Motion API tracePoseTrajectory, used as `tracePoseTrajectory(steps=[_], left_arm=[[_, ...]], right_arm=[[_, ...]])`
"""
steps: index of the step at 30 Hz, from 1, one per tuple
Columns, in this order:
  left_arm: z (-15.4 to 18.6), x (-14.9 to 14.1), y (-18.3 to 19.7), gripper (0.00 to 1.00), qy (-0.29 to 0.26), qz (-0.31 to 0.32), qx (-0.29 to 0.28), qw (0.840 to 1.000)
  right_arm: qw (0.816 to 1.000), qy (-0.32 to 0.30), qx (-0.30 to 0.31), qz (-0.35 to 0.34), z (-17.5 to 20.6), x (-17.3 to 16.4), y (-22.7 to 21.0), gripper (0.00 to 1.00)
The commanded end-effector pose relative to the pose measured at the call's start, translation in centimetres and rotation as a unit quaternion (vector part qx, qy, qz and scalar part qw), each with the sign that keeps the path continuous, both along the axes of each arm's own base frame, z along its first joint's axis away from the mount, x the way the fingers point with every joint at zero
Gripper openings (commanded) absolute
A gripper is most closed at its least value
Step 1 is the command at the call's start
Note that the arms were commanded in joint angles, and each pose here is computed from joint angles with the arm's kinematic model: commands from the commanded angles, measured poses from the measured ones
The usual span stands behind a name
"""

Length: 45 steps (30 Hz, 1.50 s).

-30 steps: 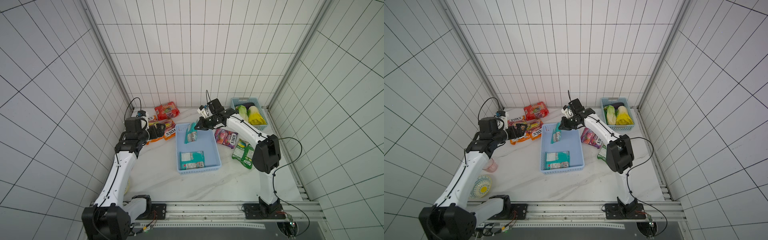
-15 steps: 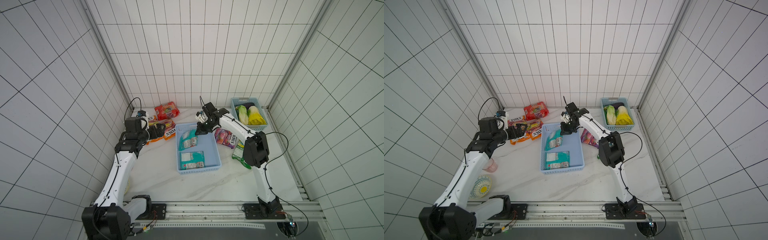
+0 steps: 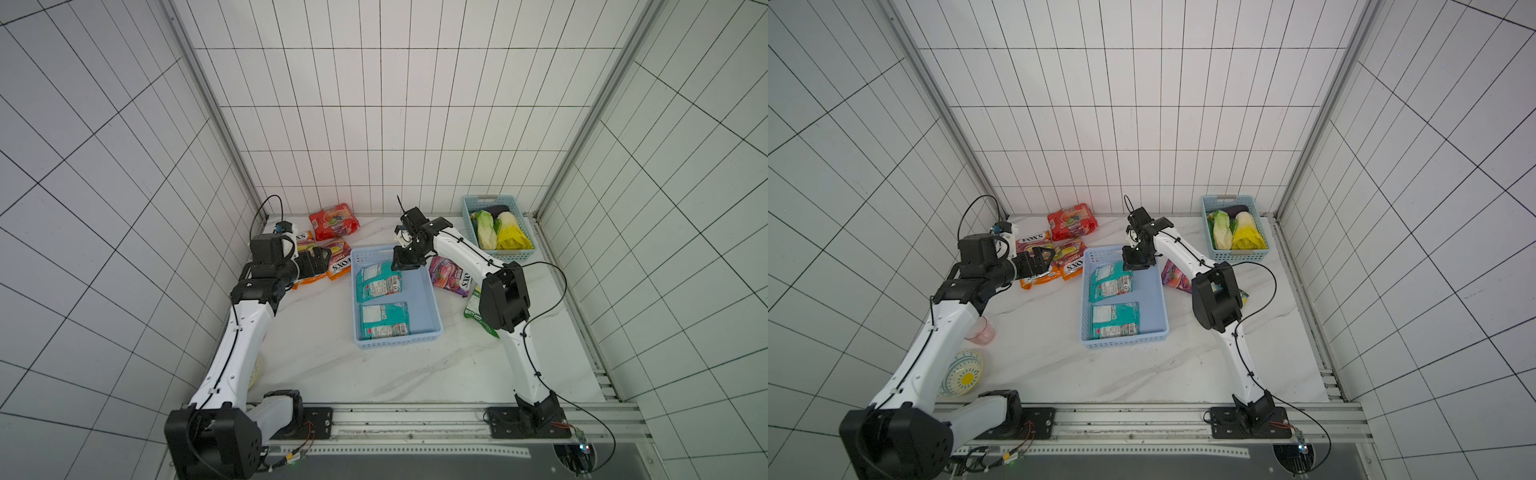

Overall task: Put the candies in the basket
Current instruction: Place the candy in the basket.

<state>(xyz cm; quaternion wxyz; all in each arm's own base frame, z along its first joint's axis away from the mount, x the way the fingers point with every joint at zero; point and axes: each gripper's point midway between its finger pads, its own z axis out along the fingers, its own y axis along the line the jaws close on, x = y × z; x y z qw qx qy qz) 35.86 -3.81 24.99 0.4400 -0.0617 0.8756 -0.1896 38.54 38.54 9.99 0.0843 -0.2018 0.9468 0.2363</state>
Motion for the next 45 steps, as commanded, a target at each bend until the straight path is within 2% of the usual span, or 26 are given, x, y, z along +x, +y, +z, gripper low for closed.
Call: tracePoseTrajectory(steps=[1, 8, 13, 22, 34, 37, 39, 45], left_arm=[[1.2, 0.3, 0.1, 0.99, -0.012, 0.001, -0.001, 1.0], [1.3, 0.3, 0.2, 0.98, -0.013, 0.004, 0.0, 1.0], [1.1, 0.5, 0.4, 0.98, -0.011, 0.01, 0.0, 1.0], [0.8, 0.7, 1.3, 0.98, -0.004, 0.037, 0.005, 0.999], [0.1, 0.8, 2.2, 0.98, 0.002, 0.053, -0.003, 0.999], [-0.4, 0.9, 2.3, 0.98, 0.002, 0.055, 0.002, 0.998], [-0.8, 1.0, 2.4, 0.98, 0.003, 0.053, 0.003, 0.999], [-1.6, 1.2, 3.4, 0.98, 0.006, 0.073, 0.017, 0.997]], right_arm=[[1.0, -0.01, -0.015, -0.013, -0.7, 0.3, 0.4, 0.38], [1.0, -0.009, -0.003, -0.02, -1.1, 0.8, 1.4, 0.46], [1.0, -0.005, -0.016, -0.019, -1.4, 0.6, 1.1, 0.57], [0.997, -0.057, -0.052, -0.027, 2.6, 0.0, -1.9, 0.75], [0.99, -0.12, -0.065, -0.047, 8.4, -2.2, -6.3, 0.8], [0.985, -0.148, -0.067, -0.06, 9.6, -2.7, -7.8, 0.89], [0.982, -0.164, -0.072, -0.061, 10.2, -3.1, -8.7, 1.0], [0.975, -0.192, -0.087, -0.075, 11.2, -4.2, -11.7, 0.99]])
